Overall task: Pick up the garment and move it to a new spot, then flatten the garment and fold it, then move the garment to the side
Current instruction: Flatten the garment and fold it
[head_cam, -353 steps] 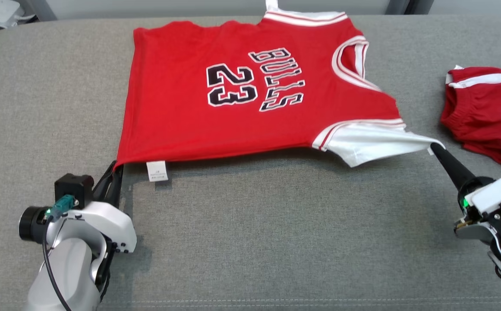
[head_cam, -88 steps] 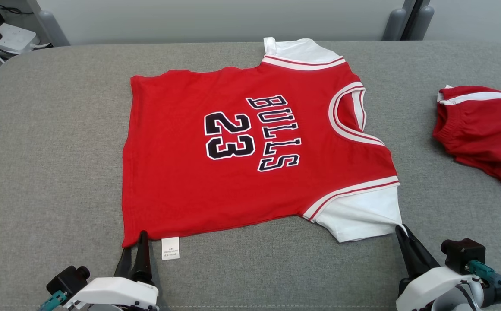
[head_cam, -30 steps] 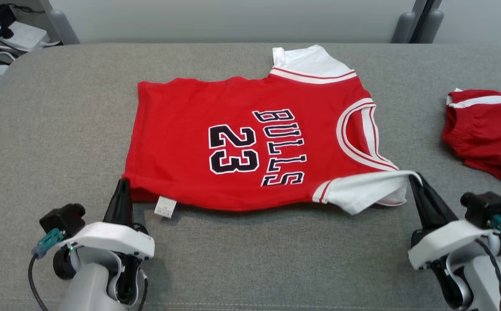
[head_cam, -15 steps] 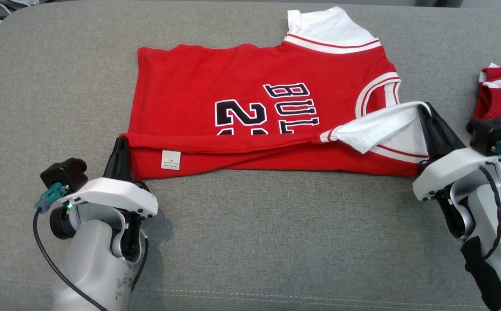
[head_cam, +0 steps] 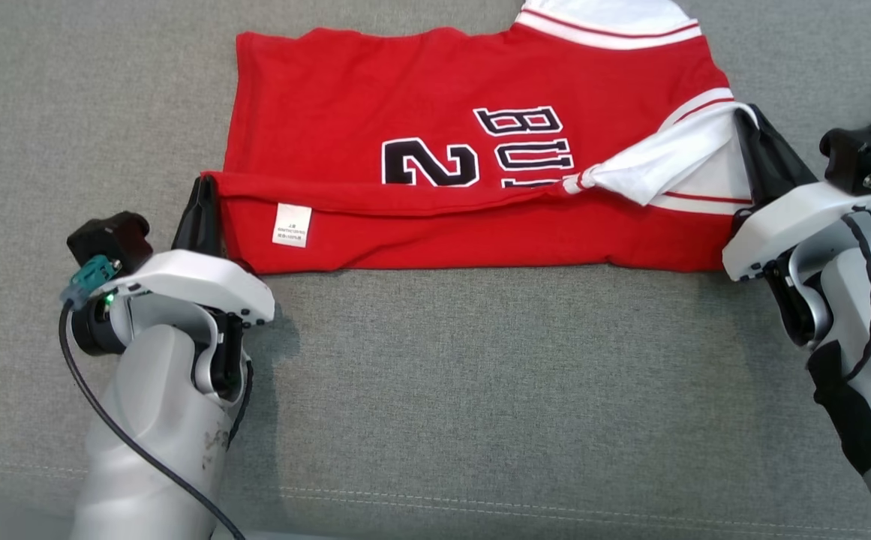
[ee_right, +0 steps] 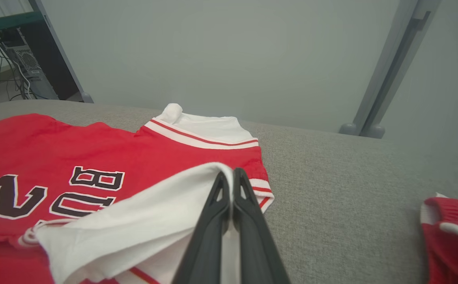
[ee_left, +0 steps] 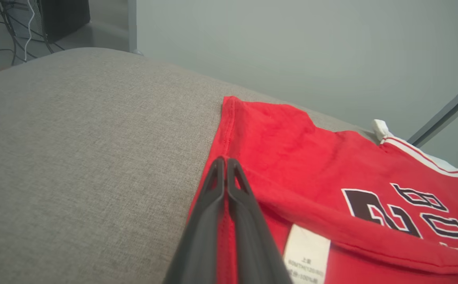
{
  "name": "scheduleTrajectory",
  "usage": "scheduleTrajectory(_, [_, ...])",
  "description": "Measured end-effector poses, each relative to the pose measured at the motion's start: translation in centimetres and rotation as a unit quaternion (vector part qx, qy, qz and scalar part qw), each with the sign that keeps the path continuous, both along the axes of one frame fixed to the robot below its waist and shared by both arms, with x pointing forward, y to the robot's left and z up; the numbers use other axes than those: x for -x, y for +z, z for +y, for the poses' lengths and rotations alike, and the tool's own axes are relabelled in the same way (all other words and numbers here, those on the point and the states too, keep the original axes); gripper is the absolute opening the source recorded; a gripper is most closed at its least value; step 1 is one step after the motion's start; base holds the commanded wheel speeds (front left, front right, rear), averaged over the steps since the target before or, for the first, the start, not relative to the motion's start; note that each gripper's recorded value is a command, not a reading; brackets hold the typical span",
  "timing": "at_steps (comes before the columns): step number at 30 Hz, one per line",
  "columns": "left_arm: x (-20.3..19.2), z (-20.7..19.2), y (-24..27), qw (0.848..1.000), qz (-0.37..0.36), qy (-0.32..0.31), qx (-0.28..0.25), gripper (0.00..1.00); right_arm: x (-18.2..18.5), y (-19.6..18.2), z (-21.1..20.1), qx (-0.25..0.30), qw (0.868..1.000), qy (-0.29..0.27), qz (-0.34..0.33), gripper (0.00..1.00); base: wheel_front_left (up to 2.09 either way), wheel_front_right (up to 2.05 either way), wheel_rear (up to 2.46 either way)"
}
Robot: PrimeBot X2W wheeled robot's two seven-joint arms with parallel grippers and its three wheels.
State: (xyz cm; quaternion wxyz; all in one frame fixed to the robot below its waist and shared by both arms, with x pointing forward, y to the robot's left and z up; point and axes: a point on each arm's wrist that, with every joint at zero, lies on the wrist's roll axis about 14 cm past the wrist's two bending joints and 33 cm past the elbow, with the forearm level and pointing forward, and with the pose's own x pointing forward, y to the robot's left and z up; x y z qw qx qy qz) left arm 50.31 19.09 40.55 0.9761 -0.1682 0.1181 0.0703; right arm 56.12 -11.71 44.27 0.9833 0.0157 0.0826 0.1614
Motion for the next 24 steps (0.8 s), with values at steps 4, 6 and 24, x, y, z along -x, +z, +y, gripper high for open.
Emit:
scheduleTrajectory(4, [-1.1, 0.2, -0.1, 1.0, -0.001, 0.0, -0.01, 0.0, -0.9, -0.3, 0.3, 0.001, 1.0, 0.003, 0.0, 0.0, 0.0, 0.0, 0.0])
scheduleTrajectory(6, [-1.6, 0.4, 0.0, 1.0, -0.003, 0.002, -0.017, 0.0, -1.3, -0.4, 0.4, 0.002, 1.0, 0.005, 0.0, 0.0, 0.0, 0.0, 0.0])
scheduleTrajectory(24, [1.8, 1.1, 0.7, 1.0, -0.01, 0.01, -0.022, 1.0, 1.9, 0.7, -2.4, -0.033, 0.998, -0.045, -0.008, 1.0, 0.0, 0.0, 0.0])
